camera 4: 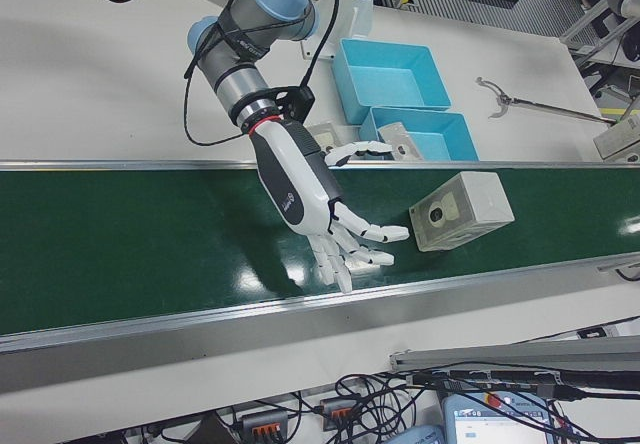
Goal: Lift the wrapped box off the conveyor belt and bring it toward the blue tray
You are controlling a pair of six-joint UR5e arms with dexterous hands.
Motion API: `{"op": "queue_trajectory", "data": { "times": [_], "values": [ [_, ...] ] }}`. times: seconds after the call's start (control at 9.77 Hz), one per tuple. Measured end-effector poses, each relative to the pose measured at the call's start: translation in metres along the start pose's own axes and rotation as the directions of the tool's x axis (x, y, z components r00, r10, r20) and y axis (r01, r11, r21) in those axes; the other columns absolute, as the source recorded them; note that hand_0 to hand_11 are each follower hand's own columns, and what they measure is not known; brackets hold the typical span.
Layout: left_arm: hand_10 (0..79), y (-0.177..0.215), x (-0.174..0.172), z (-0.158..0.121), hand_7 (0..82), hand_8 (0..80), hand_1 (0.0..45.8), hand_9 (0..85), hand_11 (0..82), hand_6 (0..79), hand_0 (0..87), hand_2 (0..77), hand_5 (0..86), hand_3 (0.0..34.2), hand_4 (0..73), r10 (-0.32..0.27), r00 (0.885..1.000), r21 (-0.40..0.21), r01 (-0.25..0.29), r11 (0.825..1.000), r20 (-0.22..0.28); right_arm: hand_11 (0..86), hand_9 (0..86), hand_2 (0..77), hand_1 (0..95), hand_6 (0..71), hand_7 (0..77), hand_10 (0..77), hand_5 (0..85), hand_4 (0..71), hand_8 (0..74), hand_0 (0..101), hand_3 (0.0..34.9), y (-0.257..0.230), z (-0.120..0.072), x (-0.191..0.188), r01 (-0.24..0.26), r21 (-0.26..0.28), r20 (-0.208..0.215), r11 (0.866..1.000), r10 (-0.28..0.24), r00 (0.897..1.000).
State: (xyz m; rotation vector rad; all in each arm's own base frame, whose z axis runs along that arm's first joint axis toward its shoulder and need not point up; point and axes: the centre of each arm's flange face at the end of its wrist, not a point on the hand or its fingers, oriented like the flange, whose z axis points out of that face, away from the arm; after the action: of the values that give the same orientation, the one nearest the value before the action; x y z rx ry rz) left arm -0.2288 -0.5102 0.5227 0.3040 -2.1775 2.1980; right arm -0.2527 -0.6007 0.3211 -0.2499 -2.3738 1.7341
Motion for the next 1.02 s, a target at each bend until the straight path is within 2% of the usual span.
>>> {"op": "queue_trajectory", "data": {
  "times": [0.2,0.31,0.61,0.82,1.02],
  "values": [
    [0.0,0.0,0.0,0.0,0.5,0.5,0.0,0.0,0.0,0.0,0.0,0.5,0.5,0.0,0.0,0.0,1.0,0.0,0.0,1.0,0.0,3.8,3.3,18.5,11.5,0.0,22.9,2.2,24.5,14.2,0.0,44,29.9,0.003,0.001,0.012,-0.005,-0.002,-0.017,1.0,0.005,1.0],
    [0.5,0.0,0.0,0.0,0.5,0.5,0.0,0.5,0.0,0.0,0.0,1.1,0.5,0.0,0.0,0.0,1.0,0.0,0.0,1.0,0.0,2.2,3.3,14.2,12.0,0.0,22.9,1.1,23.5,14.2,0.0,45,29.9,0.005,0.001,0.019,-0.008,-0.004,-0.026,1.0,0.008,1.0],
    [0.5,0.0,0.0,0.0,0.5,0.5,0.0,0.0,0.0,0.0,0.0,1.1,0.5,0.0,0.5,0.0,1.0,0.0,0.0,1.0,0.0,2.2,3.3,15.3,14.2,0.0,21.8,1.1,26.2,14.2,0.0,46,29.9,0.009,0.0,0.037,-0.016,-0.004,-0.05,1.0,0.016,0.999],
    [0.0,0.0,0.0,0.0,0.5,0.5,0.0,0.5,0.0,0.0,0.0,0.5,0.5,0.0,0.0,0.0,1.0,0.0,0.0,1.0,0.0,2.2,3.3,16.4,12.5,0.0,21.8,1.1,25.6,15.3,0.0,46,30.0,-0.002,0.0,0.039,-0.007,0.016,-0.053,1.0,0.008,0.999],
    [0.5,0.0,0.0,0.0,0.5,0.5,0.0,0.0,0.0,0.0,0.0,1.1,0.5,0.0,0.0,0.0,1.0,0.0,0.0,1.0,0.0,1.6,3.3,12.5,10.9,0.0,21.3,1.1,25.1,14.2,0.0,46,29.9,-0.015,0.011,0.045,0.004,0.043,-0.057,0.999,-0.001,0.998]
  ]
}}
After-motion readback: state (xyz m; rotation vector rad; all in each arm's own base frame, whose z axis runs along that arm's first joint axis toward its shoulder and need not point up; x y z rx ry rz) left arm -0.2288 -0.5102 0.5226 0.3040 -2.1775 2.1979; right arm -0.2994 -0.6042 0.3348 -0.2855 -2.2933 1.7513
